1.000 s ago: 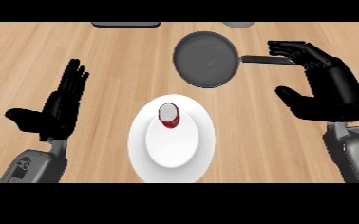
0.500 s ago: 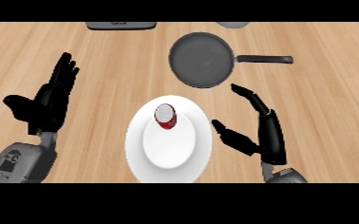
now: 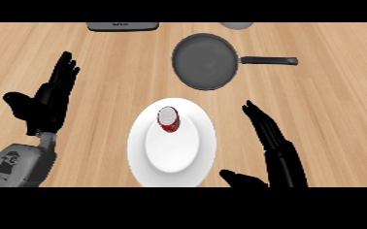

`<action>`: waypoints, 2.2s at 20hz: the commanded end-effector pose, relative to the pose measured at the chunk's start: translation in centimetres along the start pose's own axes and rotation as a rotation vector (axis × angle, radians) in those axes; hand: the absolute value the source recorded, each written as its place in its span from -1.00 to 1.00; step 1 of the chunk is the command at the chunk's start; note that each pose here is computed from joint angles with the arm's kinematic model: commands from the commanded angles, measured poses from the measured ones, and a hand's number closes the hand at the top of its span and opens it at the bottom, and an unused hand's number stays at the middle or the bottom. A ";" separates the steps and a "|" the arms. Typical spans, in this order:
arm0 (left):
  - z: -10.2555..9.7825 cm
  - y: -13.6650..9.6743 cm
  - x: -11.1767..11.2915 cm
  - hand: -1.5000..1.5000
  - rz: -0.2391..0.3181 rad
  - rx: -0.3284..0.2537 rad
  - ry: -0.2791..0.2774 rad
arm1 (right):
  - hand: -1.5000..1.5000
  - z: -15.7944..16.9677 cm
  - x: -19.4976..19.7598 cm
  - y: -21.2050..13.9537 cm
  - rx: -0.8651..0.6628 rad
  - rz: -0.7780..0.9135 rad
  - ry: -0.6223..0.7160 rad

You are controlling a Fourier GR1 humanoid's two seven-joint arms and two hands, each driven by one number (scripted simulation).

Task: Pick the can from the plate and place it in the pan

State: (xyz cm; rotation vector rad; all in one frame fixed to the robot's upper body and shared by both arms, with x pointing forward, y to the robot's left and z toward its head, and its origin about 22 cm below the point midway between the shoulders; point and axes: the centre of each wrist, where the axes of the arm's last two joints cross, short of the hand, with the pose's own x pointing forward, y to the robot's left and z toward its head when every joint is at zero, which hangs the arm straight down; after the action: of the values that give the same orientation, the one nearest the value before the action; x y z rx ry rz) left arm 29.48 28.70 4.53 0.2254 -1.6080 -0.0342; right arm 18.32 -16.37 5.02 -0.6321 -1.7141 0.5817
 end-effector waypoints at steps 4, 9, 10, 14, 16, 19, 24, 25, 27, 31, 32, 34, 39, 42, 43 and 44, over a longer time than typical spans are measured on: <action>0.3 -1.3 0.5 0.00 -0.001 -0.010 -0.008 | -1.00 -1.2 7.7 -4.3 0.066 0.162 0.125; 0.1 -1.7 0.8 0.00 0.007 -0.039 -0.007 | -1.00 -5.5 14.0 -3.3 0.060 0.239 0.086; -0.4 0.6 1.2 0.00 -0.006 -0.026 -0.030 | -1.00 -6.6 13.9 -2.7 0.087 0.268 0.099; 0.2 -1.0 0.5 0.00 0.012 -0.027 -0.004 | -1.00 -7.4 17.1 -2.1 0.143 0.221 0.099; -1.7 -0.7 2.4 0.00 0.020 -0.021 -0.009 | -1.00 -7.6 16.0 0.1 0.210 0.156 0.088; -0.6 -2.8 1.1 0.00 0.007 -0.042 -0.014 | -1.00 -8.3 15.8 2.1 0.239 0.128 0.070; 0.6 -0.3 1.5 0.00 0.003 -0.048 -0.026 | -1.00 -8.5 17.8 2.1 0.271 0.212 0.143; -0.6 -0.3 1.8 0.00 -0.010 -0.028 -0.008 | -1.00 -8.1 18.1 2.4 0.264 0.195 0.164; 0.8 -0.6 -0.5 0.00 0.009 -0.039 -0.008 | -1.00 -9.3 14.4 3.9 0.278 0.196 0.199; -0.3 -3.8 0.2 0.00 0.016 -0.034 -0.003 | -1.00 -8.9 16.7 3.5 0.259 0.199 0.234; -0.1 -1.2 -0.3 0.00 0.005 -0.026 -0.012 | -1.00 -11.0 15.9 3.5 0.224 0.209 0.227; 0.4 -2.5 -0.9 0.00 0.003 -0.032 -0.013 | -1.00 -9.3 15.0 5.9 0.219 0.250 0.271; -0.7 -2.1 0.3 0.00 0.002 -0.014 -0.005 | -1.00 -10.1 13.0 6.4 0.292 0.242 0.302; 0.2 -0.3 1.0 0.00 0.007 -0.021 -0.004 | -1.00 -8.9 12.1 6.1 0.358 0.243 0.309; 0.0 -2.1 1.1 0.00 0.010 -0.032 -0.014 | -1.00 -9.8 12.3 7.6 0.370 0.221 0.313; -0.3 -0.8 -0.2 0.00 0.020 -0.031 0.001 | -1.00 -10.3 13.9 5.9 0.354 0.225 0.306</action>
State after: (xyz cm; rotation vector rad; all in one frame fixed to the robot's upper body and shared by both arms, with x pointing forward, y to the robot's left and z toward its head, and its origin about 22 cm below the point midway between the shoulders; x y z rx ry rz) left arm 29.72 27.53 4.90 0.1964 -1.6159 -0.0513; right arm 26.00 -2.45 12.27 -0.6337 -1.2821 0.9004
